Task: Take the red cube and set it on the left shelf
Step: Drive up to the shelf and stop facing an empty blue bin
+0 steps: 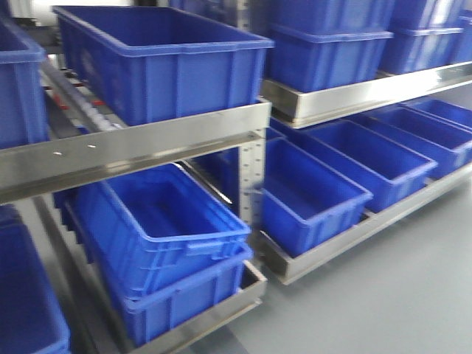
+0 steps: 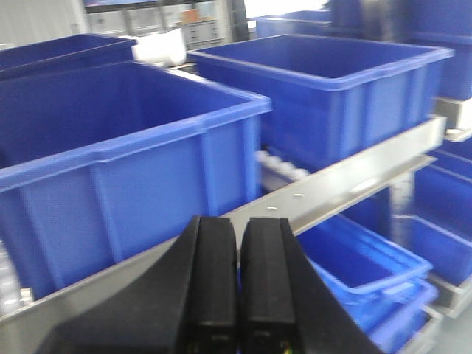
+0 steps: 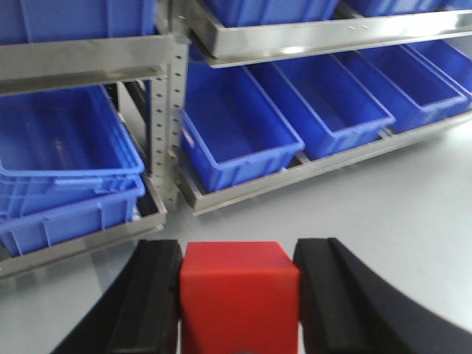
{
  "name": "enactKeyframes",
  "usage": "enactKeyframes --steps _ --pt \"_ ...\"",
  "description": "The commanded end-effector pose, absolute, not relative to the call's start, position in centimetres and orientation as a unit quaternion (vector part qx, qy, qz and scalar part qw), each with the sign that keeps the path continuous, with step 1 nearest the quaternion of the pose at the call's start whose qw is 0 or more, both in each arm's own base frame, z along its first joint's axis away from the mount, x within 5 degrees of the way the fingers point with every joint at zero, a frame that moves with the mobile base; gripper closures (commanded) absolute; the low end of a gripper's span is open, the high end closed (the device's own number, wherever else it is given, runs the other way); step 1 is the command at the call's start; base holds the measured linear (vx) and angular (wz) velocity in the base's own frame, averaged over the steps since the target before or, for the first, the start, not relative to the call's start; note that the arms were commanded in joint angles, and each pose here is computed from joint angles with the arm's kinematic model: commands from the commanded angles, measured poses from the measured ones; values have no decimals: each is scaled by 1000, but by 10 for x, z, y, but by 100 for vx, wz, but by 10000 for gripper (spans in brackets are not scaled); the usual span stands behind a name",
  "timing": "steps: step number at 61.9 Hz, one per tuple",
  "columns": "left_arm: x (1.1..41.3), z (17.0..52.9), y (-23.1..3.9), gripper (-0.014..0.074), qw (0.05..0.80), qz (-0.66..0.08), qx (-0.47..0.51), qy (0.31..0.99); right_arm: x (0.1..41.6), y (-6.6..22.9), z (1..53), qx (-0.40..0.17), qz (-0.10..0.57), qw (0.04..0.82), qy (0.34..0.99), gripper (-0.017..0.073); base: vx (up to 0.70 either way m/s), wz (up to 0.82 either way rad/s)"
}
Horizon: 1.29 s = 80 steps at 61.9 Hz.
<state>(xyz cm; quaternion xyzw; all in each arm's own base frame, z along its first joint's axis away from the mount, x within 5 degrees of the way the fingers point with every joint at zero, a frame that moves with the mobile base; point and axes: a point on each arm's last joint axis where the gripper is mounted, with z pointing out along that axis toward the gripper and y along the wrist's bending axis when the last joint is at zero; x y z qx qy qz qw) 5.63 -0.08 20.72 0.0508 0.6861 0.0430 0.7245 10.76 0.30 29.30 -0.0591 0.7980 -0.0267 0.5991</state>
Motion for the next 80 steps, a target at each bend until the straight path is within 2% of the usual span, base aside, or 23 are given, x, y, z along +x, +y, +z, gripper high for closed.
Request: enactKeyframes --steps 1,40,80 --pt "57 208 -1 488 748 41 49 661 110 2 311 -54 -31 644 762 501 31 54" --pt "57 208 -1 488 748 41 49 661 110 2 311 -54 -31 644 762 501 23 57" --pt "57 208 -1 488 748 41 49 661 110 2 311 -54 -31 644 762 501 11 33"
